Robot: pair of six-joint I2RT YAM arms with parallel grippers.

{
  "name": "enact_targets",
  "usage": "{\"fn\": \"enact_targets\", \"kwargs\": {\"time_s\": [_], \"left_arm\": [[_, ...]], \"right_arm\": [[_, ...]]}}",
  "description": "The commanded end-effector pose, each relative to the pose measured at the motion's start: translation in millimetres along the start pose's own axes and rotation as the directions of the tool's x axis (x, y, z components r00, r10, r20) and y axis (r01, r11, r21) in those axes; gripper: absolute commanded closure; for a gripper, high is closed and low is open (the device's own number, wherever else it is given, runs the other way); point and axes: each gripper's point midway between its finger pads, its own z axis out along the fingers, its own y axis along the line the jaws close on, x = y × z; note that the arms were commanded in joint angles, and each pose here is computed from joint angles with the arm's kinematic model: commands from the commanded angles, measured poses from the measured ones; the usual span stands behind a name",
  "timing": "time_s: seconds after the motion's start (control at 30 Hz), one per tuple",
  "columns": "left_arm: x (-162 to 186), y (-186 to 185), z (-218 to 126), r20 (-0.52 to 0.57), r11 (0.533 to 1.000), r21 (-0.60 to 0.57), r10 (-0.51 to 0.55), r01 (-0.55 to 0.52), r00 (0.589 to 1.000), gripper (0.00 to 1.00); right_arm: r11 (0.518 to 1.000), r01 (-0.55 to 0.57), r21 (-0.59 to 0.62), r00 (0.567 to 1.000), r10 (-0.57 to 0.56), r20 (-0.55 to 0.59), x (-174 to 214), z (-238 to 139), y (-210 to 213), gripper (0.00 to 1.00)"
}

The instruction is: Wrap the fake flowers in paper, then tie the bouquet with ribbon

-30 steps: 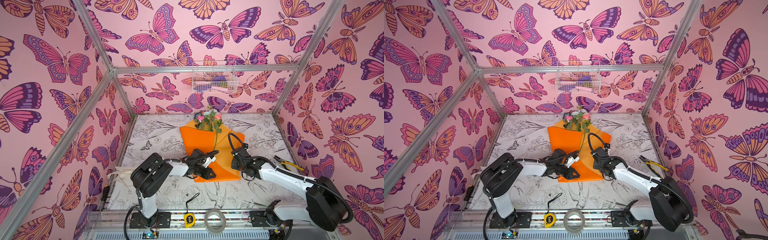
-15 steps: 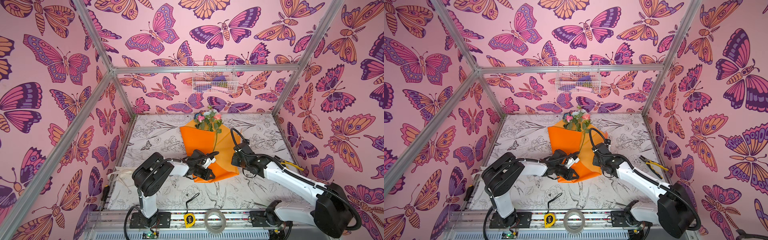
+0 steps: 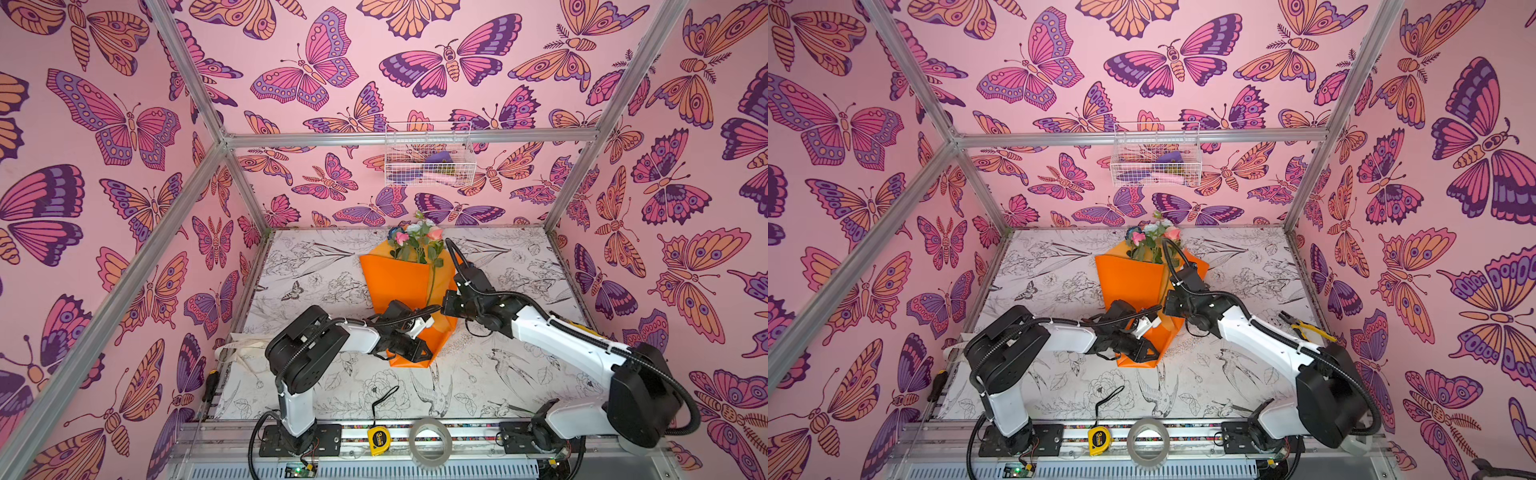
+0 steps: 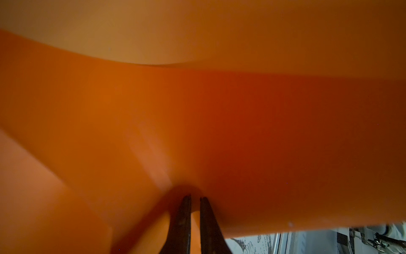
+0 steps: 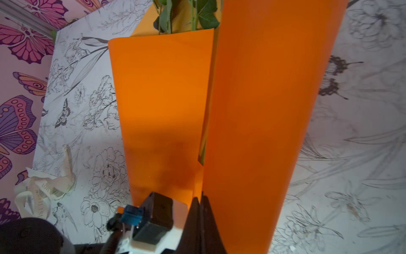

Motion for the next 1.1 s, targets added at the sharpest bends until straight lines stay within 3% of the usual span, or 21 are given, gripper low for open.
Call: {"fn": "enact_targets", "kwargs": {"time_s": [0.0, 0.2, 0.3, 0.57, 0.87, 0.97, 1.07], "left_arm": [[18.0, 8.0, 5.6, -0.053, 0.999, -0.035, -0.034, 0.032, 0.998, 0.87], [8.5, 0.9, -4.2, -0.007, 0.997, -0.052, -0.06, 0.059, 0.998, 0.87], [3.7, -1.6, -12.7, 0.035, 0.992, -0.071, -0.102, 0.104, 0.994, 0.8], [-1.8, -7.1, -45.8, 0.156, 0.966, -0.126, -0.206, 0.226, 0.966, 0.75], [1.8, -18.7, -87.4, 0.234, 0.949, -0.132, -0.252, 0.287, 0.939, 0.75], [1.2, 1.2, -112.5, 0.322, 0.898, -0.244, -0.282, 0.367, 0.904, 0.76], [6.8, 31.0, -143.3, 0.439, 0.789, -0.349, -0.339, 0.506, 0.832, 0.79]], "right_arm": [[0.993, 0.045, -0.108, 0.999, -0.046, -0.002, -5.6, 7.5, 36.2, 1.0], [0.992, 0.078, -0.103, 0.996, -0.083, -0.045, -0.1, 30.9, 43.3, 1.0], [0.992, 0.089, -0.092, 0.994, -0.094, -0.051, 0.6, 35.8, 42.5, 1.0], [0.992, 0.104, -0.07, 0.993, -0.108, -0.047, -1.4, 37.4, 39.3, 1.0], [0.992, 0.11, -0.068, 0.993, -0.113, -0.043, -3.9, 37.0, 41.0, 1.0], [0.991, 0.11, -0.076, 0.993, -0.114, -0.043, -4.6, 37.5, 43.5, 1.0], [0.99, 0.112, -0.092, 0.992, -0.116, -0.043, -5.5, 39.4, 47.9, 1.0]]}}
